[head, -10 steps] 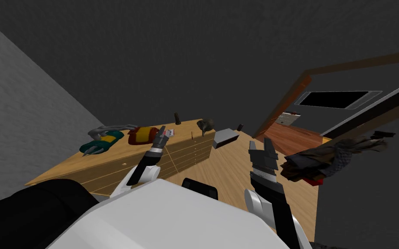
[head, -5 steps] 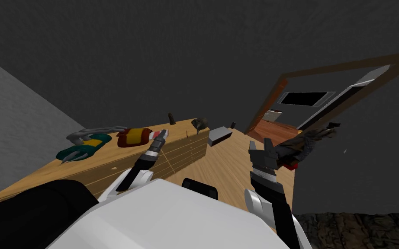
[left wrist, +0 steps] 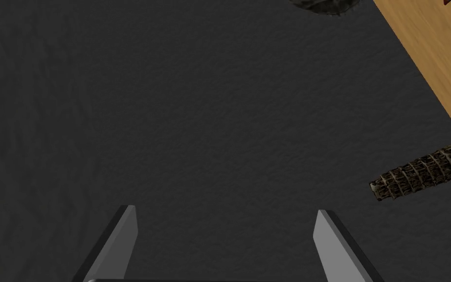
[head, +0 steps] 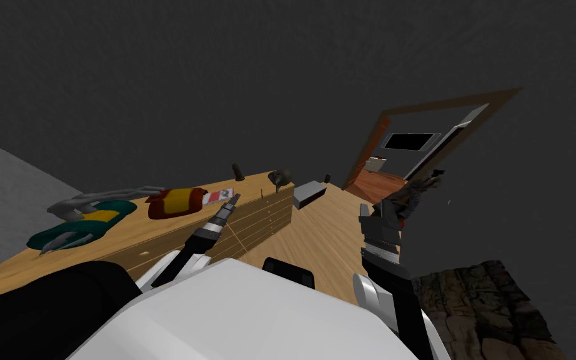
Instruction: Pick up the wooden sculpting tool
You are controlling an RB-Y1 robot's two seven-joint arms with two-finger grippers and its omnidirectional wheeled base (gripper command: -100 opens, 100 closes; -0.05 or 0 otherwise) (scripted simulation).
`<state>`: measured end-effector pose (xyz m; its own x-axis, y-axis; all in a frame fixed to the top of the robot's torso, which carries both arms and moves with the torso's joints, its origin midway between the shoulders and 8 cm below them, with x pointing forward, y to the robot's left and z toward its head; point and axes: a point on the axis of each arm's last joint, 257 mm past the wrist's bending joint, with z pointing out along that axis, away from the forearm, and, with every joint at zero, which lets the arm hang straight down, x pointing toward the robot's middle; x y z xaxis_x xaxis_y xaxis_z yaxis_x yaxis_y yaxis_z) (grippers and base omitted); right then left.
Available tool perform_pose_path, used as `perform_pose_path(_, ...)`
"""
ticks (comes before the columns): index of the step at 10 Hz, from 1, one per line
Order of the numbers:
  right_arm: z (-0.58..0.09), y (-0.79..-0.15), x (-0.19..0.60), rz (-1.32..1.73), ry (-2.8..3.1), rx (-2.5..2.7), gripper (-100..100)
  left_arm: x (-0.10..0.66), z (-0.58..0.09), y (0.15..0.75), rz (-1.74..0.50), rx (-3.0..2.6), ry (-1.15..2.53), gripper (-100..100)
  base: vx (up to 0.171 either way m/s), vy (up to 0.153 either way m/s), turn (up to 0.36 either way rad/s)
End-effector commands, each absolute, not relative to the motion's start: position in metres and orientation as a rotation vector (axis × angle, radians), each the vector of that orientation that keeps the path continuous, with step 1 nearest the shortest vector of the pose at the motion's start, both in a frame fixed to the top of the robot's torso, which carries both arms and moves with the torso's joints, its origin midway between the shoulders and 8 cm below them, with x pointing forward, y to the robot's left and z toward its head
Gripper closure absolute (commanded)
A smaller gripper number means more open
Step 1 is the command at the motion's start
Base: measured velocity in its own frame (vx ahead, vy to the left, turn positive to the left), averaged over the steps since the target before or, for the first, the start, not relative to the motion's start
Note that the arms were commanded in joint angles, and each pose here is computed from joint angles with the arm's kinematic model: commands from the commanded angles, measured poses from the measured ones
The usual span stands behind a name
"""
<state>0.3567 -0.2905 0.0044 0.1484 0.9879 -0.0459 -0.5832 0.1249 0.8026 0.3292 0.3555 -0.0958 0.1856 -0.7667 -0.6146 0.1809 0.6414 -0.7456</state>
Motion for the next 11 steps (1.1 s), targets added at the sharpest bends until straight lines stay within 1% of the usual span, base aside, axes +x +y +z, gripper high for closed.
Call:
perform_pose_path(1,0.004,-0.291,0.357,1.289,0.693,0.734,0,0.321,-0.113,0.364,-0.628,-0.550,1.293,-100,-0.019,-0.086,-0.282)
perform_pose_path(2,0.004,-0.290,0.357,1.289,0.693,0.734,0,0.321,-0.113,0.364,-0.615,-0.539,1.297,-100,-0.015,-0.064,-0.131)
perform_pose_path(3,0.004,-0.291,0.357,1.289,0.693,0.734,0,0.312,-0.127,0.371,-0.538,-0.505,1.368,-100,-0.003,-0.078,-0.295)
perform_pose_path(4,0.004,-0.290,0.357,1.289,0.693,0.734,0,0.311,-0.128,0.371,-0.520,-0.492,1.373,-100,-0.005,-0.063,-0.119)
perform_pose_path(5,0.004,-0.291,0.357,1.288,0.693,0.734,0,0.301,-0.142,0.379,-0.445,-0.456,1.443,-100,-0.007,-0.084,-0.315)
perform_pose_path(8,0.004,-0.290,0.357,1.289,0.693,0.734,0,0.288,-0.160,0.387,-0.328,-0.385,1.530,-100,0.005,-0.064,-0.186)
perform_pose_path(9,0.004,-0.291,0.357,1.288,0.693,0.734,0,0.276,-0.175,0.395,-0.259,-0.347,1.601,-100,0.015,-0.057,-0.326)
perform_pose_path(10,0.004,-0.291,0.357,1.289,0.693,0.734,0,0.274,-0.176,0.395,-0.235,-0.327,1.610,-100,0.015,-0.040,-0.155)
perform_pose_path(11,0.004,-0.291,0.357,1.288,0.693,0.734,0,0.274,-0.176,0.395,-0.230,-0.321,1.611,-100,0.011,-0.017,0.033)
